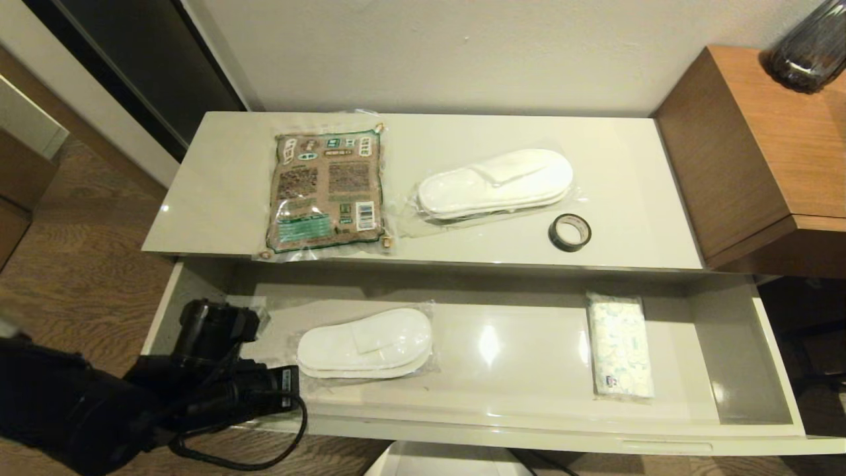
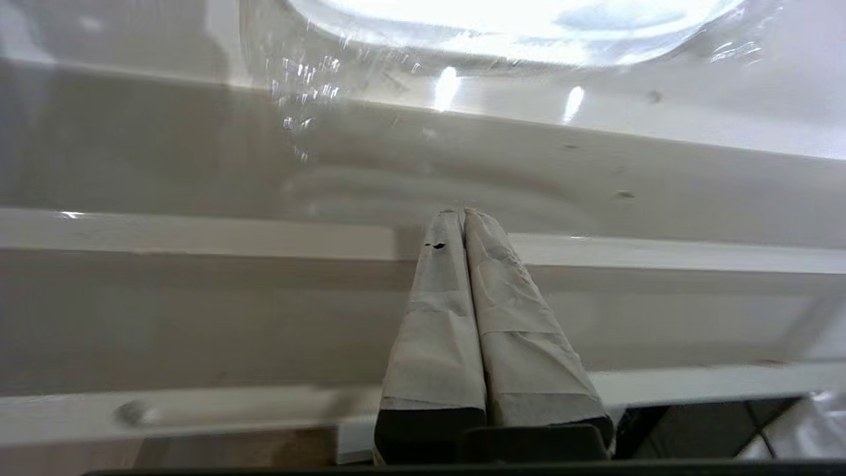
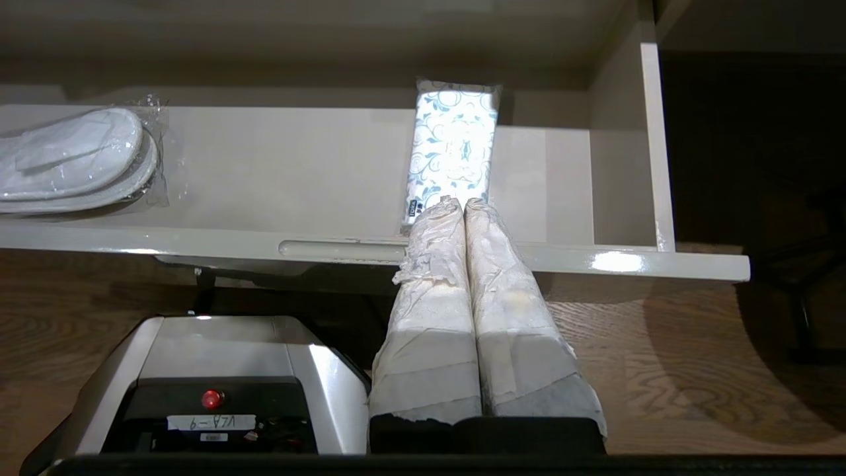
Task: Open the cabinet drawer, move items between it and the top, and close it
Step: Open the drawer, then pick up the solid drinks on the table
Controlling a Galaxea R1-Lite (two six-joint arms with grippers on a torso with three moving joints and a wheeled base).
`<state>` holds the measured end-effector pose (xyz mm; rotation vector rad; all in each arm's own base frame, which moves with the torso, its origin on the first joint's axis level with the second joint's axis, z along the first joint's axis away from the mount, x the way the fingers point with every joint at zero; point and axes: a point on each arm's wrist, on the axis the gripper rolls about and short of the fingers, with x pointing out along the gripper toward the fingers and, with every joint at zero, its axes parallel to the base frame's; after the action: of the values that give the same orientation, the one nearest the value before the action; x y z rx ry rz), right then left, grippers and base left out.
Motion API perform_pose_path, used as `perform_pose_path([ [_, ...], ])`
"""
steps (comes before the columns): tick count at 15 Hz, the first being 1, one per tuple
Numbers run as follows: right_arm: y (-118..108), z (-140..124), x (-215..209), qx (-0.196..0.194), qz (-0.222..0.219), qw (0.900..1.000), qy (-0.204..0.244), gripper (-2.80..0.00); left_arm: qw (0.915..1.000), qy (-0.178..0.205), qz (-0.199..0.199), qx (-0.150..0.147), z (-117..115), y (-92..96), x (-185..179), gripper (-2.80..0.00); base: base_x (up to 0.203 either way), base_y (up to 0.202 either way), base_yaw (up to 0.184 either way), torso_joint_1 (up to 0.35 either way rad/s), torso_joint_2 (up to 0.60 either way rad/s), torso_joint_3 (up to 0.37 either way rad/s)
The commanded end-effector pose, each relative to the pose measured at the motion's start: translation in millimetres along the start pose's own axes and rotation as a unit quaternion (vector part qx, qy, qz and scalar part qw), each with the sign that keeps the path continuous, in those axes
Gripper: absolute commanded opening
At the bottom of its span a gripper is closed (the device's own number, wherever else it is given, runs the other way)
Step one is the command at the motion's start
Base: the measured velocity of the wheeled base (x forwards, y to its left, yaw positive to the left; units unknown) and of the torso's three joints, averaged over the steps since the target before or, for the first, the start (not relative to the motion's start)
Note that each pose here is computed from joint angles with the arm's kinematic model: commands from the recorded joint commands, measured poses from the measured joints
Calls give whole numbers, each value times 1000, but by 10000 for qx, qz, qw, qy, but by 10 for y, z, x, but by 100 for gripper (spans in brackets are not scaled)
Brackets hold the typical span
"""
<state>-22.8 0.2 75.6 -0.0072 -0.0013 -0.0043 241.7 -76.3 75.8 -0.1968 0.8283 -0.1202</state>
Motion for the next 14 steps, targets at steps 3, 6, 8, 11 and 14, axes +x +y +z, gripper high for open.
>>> perform_pose_path([
  [3, 0, 0, 0, -10, -1, 10000, 0, -280, 9982, 594, 114, 62, -381, 108, 62, -280, 0, 0, 0, 0, 0, 0],
  [6, 0, 0, 0, -10, -2, 10000, -1, -280, 9982, 586, 51, 80, -444, 105, -34, -280, 0, 0, 0, 0, 0, 0],
  [8, 0, 0, 0, -7, -2, 10000, 0, -280, 9990, 411, -86, 126, -406, 45, -113, -280, 0, 0, 0, 0, 0, 0],
  [11, 0, 0, 0, -10, -2, 10000, -1, -280, 9991, 103, -320, 257, -323, -135, -194, -280, 0, 0, 0, 0, 0, 0],
  [14, 0, 0, 0, -10, -1, 10000, -1, -280, 9987, -472, -8, 213, -59, -233, -173, -280, 0, 0, 0, 0, 0, 0],
])
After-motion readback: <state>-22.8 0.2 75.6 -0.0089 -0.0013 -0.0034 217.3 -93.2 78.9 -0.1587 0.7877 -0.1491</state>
